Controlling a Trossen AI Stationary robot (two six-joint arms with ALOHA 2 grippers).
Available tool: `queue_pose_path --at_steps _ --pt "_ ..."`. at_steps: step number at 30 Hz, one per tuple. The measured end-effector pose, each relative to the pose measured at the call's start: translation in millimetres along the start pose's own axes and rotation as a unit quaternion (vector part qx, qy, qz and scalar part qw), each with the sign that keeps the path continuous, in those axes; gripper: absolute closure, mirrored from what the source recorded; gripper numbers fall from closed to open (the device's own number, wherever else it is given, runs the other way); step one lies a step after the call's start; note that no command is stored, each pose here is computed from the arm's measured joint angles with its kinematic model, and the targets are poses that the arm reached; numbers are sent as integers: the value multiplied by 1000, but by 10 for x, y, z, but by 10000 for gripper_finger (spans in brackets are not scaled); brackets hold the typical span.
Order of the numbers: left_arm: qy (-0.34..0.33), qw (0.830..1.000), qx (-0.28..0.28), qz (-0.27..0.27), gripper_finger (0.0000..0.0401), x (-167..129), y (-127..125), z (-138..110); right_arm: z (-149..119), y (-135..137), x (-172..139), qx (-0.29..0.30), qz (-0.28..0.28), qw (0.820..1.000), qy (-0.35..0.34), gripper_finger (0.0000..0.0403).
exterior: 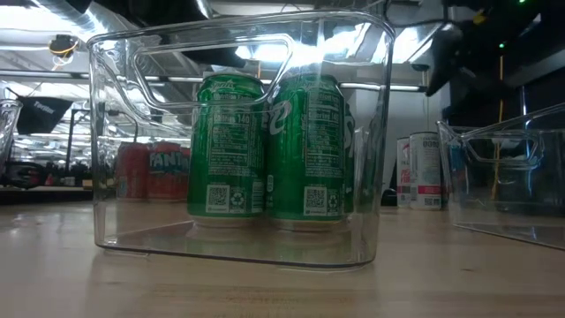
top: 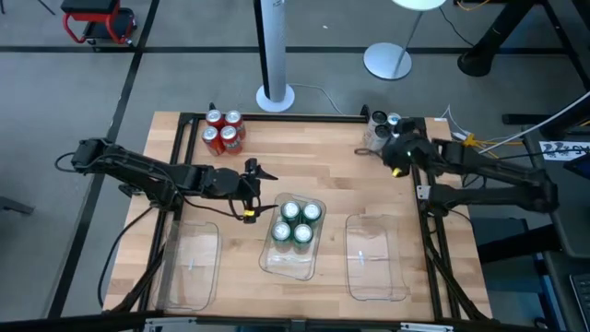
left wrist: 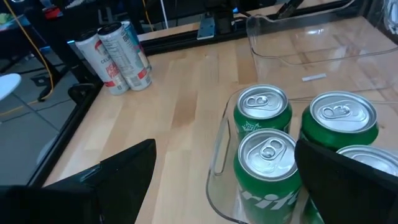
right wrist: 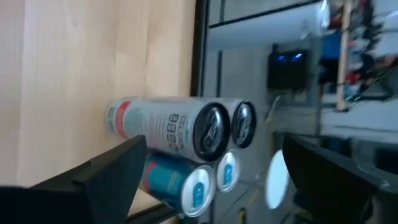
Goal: Sort soda cans
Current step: Put the white-pink soda can into the right transparent bin
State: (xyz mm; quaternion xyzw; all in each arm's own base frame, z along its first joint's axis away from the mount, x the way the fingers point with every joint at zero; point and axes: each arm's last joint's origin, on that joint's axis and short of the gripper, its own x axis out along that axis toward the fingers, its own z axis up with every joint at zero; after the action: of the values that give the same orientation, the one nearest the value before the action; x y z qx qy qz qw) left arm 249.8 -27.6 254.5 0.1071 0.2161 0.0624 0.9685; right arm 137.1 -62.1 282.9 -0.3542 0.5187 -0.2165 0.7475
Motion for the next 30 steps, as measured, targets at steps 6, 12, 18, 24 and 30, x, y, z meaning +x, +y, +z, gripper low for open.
queue_pose_path --at_steps 6,12,18,24,30 --pt "0 1000 7 0 30 0 0 0 -172 -125 197 32 49 998 29 27" --pt "0 1000 18 0 30 0 0 0 -294 -276 380 67 49 996 43 27" --pt "8 1000 24 -1 30 0 -2 -16 -379 -328 607 77 81 992 62 27" --pt "21 1000 24 -3 30 -1 -5 -42 -339 -332 839 73 108 990 52 27" --pt "26 999 21 -3 30 -1 -6 -51 -316 -298 935 60 133 988 44 27"
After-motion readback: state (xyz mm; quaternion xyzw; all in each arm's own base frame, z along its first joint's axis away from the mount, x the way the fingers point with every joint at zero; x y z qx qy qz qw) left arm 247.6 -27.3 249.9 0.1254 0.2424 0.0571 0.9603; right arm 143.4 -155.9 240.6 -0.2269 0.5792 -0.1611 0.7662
